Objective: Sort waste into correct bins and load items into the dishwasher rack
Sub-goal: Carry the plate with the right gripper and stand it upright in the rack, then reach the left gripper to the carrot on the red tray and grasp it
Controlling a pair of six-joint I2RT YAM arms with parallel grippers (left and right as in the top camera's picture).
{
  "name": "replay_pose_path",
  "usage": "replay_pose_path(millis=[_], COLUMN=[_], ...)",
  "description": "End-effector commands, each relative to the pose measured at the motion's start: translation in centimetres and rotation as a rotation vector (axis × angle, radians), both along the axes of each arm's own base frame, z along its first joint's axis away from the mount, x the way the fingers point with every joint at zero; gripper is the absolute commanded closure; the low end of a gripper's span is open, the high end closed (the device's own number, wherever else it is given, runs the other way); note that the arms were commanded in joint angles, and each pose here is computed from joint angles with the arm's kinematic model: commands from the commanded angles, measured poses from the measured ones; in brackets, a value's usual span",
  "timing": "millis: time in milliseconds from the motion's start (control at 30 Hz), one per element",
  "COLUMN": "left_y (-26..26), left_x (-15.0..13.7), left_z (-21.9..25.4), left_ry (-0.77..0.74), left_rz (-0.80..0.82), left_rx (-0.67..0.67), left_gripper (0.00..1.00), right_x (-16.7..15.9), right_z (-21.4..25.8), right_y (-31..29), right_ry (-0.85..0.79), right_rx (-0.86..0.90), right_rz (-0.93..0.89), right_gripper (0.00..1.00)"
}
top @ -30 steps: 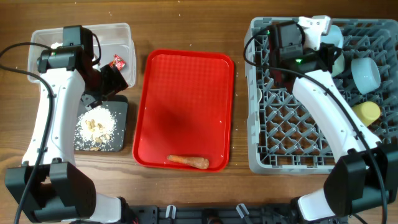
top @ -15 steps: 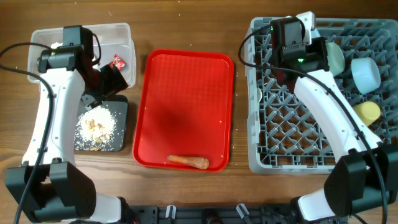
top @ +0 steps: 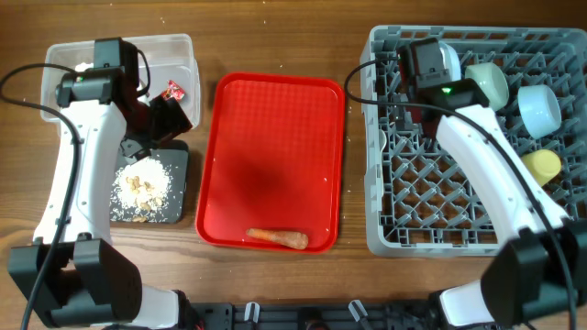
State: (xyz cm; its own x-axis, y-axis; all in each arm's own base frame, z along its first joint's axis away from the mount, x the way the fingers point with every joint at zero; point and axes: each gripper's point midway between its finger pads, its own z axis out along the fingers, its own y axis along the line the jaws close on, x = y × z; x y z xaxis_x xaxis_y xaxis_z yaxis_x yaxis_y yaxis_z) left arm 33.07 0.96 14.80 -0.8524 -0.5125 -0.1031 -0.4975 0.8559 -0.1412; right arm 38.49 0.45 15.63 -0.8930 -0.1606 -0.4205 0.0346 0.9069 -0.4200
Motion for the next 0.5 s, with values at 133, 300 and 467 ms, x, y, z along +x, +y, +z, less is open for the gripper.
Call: replay_pose_path(millis=[133,300,467], left_y=[-6.0,-9.1,-13.3], left_x=[-0.5,-4.1,-8.3], left_z=[0.3,-1.6,-4.1], left_ry=[0.007,0.143,0.314], left_rz=[-0.172,-0.228,-0.019], left_rx=[-0.02,-0.019,-0.146], left_gripper=[0.1,0.03,0.0], right_x=[-4.0,-6.4,-6.2], right_z=[5.8,4.7,3.5], right_y=[3.4,7.2,7.3], right_ry=[-0.123,0.036,0.076], right_rx=[0.325,0.454,0.448], right_rz=[0.005,0.238,0.234], right_gripper=[0.0,0.0,0.0])
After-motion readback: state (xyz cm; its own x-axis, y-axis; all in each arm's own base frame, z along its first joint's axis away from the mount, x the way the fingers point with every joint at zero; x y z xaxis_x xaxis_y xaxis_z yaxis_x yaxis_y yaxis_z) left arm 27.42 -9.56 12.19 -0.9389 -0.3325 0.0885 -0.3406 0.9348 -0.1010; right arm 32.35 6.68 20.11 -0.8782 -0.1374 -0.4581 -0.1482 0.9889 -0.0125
